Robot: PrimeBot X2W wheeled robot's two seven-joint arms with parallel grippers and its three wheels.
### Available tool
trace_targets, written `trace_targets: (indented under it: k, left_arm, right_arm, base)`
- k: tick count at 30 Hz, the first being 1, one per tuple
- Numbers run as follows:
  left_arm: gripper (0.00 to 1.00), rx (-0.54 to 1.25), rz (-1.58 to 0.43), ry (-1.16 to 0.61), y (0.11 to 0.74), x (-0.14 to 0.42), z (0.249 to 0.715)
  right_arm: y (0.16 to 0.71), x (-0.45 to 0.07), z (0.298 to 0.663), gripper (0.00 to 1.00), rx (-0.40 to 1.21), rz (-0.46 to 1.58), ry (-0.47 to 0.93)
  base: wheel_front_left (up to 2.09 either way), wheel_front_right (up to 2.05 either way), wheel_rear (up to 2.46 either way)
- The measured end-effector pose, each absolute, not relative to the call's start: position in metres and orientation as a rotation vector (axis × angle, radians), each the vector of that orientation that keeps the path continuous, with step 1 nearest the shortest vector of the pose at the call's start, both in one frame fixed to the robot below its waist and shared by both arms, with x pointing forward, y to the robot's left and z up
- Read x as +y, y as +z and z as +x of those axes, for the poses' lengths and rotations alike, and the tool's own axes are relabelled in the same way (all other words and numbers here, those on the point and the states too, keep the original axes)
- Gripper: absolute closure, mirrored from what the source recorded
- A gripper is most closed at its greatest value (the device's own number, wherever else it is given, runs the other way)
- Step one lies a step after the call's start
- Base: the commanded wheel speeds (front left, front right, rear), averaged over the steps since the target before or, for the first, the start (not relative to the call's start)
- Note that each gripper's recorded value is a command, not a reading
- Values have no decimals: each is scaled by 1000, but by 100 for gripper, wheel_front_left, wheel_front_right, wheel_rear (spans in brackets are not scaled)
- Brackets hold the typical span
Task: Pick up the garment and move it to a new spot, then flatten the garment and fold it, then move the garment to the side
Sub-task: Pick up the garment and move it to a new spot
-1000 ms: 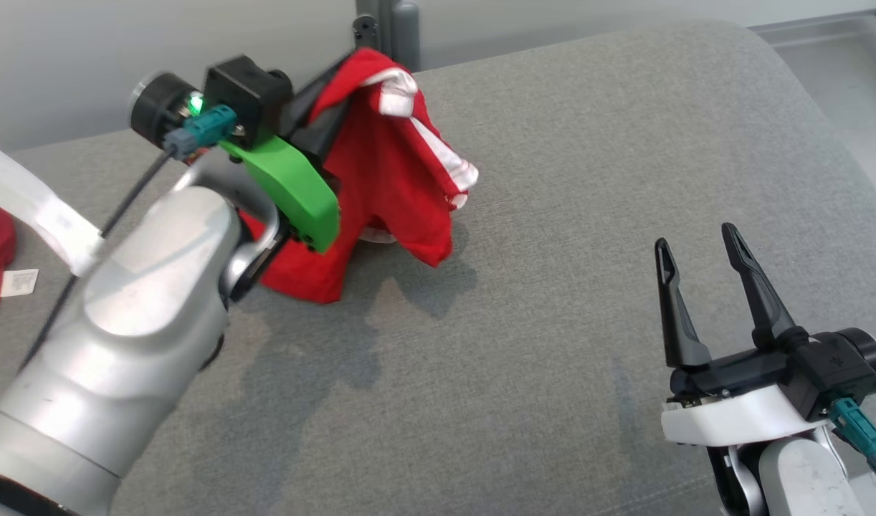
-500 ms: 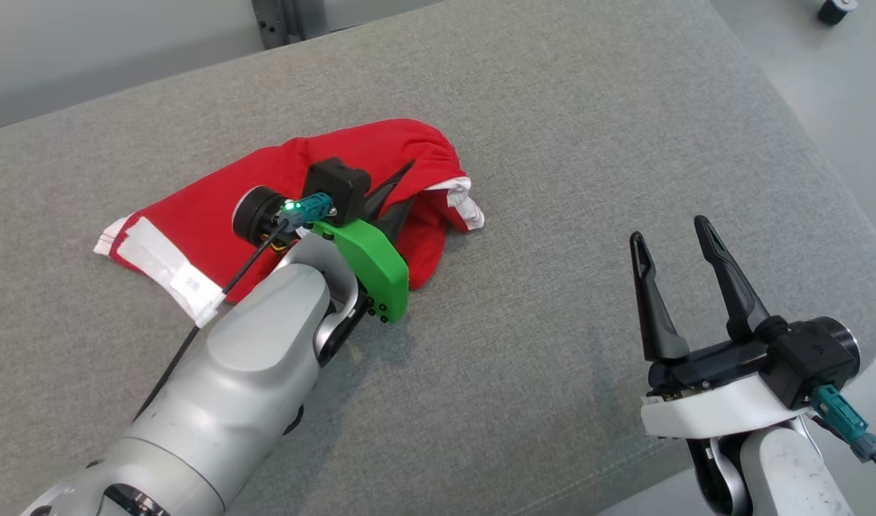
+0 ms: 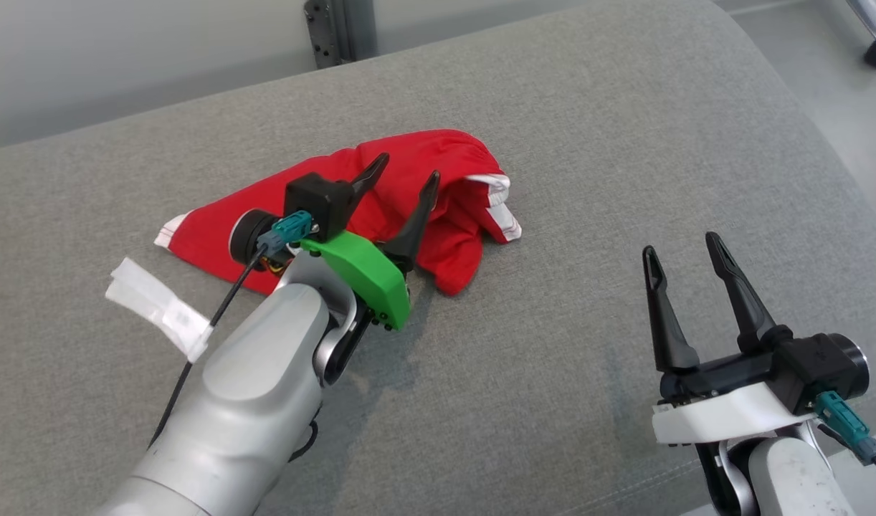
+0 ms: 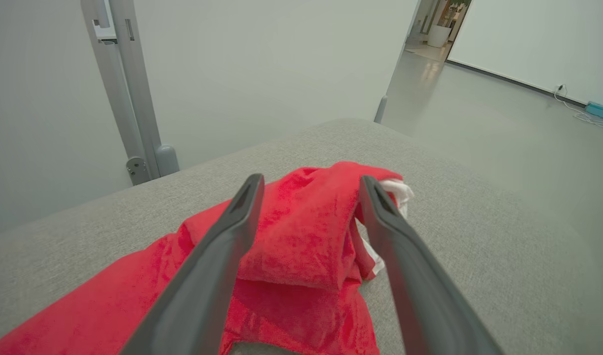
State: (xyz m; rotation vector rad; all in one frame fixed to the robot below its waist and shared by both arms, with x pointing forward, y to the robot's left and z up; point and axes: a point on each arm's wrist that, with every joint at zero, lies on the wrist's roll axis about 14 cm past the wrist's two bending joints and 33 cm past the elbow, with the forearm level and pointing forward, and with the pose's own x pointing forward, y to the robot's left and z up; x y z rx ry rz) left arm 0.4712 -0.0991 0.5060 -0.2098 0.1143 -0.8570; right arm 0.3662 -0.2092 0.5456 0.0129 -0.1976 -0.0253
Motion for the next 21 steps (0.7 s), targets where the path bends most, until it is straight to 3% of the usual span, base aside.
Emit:
trace_targets:
  k: [9, 21]
  left_arm:
    - [0, 54, -252, -568, 510, -11, 458]
    - [0, -20, -237, -256, 507, 89, 394]
  right_arm:
    - [552, -194, 367, 0, -223, 20, 25]
    - [560, -168, 360, 0, -251, 42, 103]
  base:
    - [0, 0, 0]
    - [0, 0, 0]
